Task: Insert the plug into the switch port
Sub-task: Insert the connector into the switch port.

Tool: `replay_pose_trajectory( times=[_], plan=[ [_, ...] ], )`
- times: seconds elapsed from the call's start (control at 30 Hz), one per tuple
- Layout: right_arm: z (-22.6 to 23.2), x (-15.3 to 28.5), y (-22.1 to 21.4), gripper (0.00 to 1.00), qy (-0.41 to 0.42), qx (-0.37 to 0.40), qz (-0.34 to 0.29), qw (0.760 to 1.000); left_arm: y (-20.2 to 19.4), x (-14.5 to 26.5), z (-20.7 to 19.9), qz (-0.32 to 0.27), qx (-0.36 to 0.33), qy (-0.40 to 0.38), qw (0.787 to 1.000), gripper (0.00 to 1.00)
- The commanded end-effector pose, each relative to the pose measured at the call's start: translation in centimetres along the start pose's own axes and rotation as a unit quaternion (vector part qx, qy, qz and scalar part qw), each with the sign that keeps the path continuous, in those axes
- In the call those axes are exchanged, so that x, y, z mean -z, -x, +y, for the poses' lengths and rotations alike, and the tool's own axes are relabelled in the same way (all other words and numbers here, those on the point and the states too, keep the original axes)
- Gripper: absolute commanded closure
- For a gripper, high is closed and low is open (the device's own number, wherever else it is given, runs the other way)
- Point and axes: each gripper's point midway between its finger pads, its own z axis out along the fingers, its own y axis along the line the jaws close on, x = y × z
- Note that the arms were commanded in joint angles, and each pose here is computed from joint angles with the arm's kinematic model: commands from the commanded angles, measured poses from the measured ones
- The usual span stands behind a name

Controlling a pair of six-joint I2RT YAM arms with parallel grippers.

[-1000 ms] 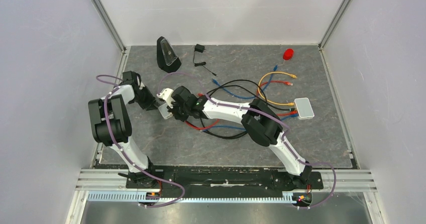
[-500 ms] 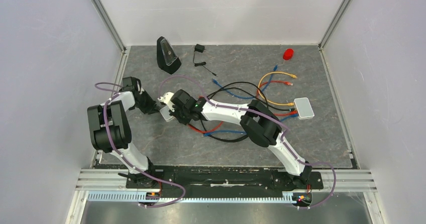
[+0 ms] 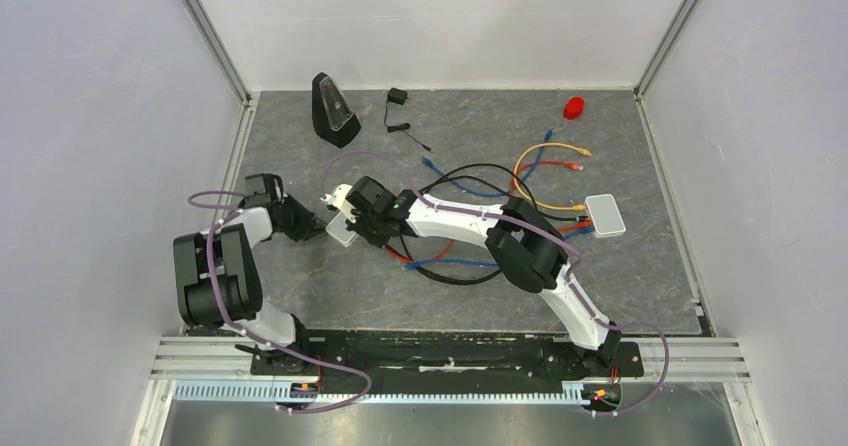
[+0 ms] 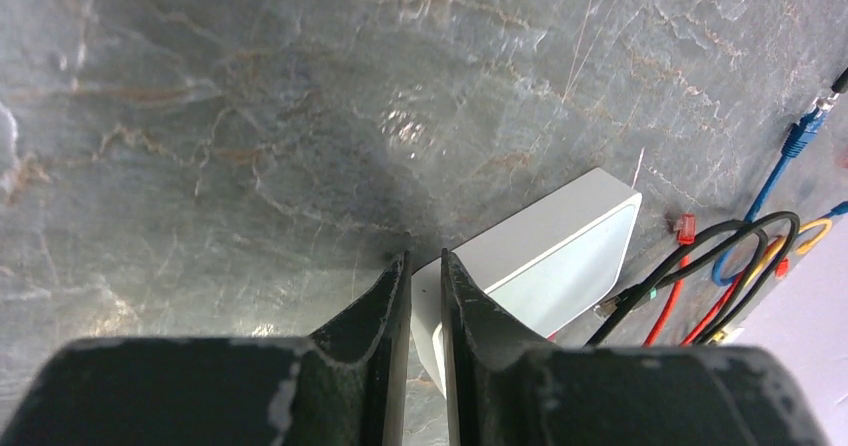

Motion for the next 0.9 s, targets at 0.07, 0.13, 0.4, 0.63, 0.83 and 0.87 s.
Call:
replay_pose_trajectory(
  times=[0.07, 0.13, 0.4, 0.63, 0.83, 0.87],
  plan=[
    [-0.2, 2.5, -0.3, 1.0, 0.002, 0.003, 0.012, 1.0, 0.0, 0.9, -0.1, -0.026, 0.021, 0.002, 0.999, 0.78],
    [0.6, 3.0, 0.3, 1.0, 0.026, 0.008, 0.003, 1.0, 1.2, 1.5, -0.6, -0.048, 0.005, 0.002, 0.999, 0.77],
    [0.5, 2.8, -0.9, 1.0, 0.02, 0.002, 0.027, 0.999, 4.1, 2.1, -1.7, -0.075, -0.014, 0.02, 0.997, 0.76],
    [-0.8, 1.9, -1.6, 1.0, -0.017, -0.003, 0.04, 0.999, 3.3, 0.9, -2.2, -0.039, -0.013, 0.0, 0.999, 0.76],
    [-1.3, 1.6, -1.3, 1.0, -0.028, -0.005, 0.038, 0.999, 2.5, 0.3, -2.1, -0.014, -0.018, -0.007, 1.0, 0.76],
    [-1.3, 1.4, -1.2, 1.0, -0.028, -0.005, 0.036, 0.999, 2.3, 0.2, -2.0, -0.009, -0.018, -0.009, 1.0, 0.76]
  ],
)
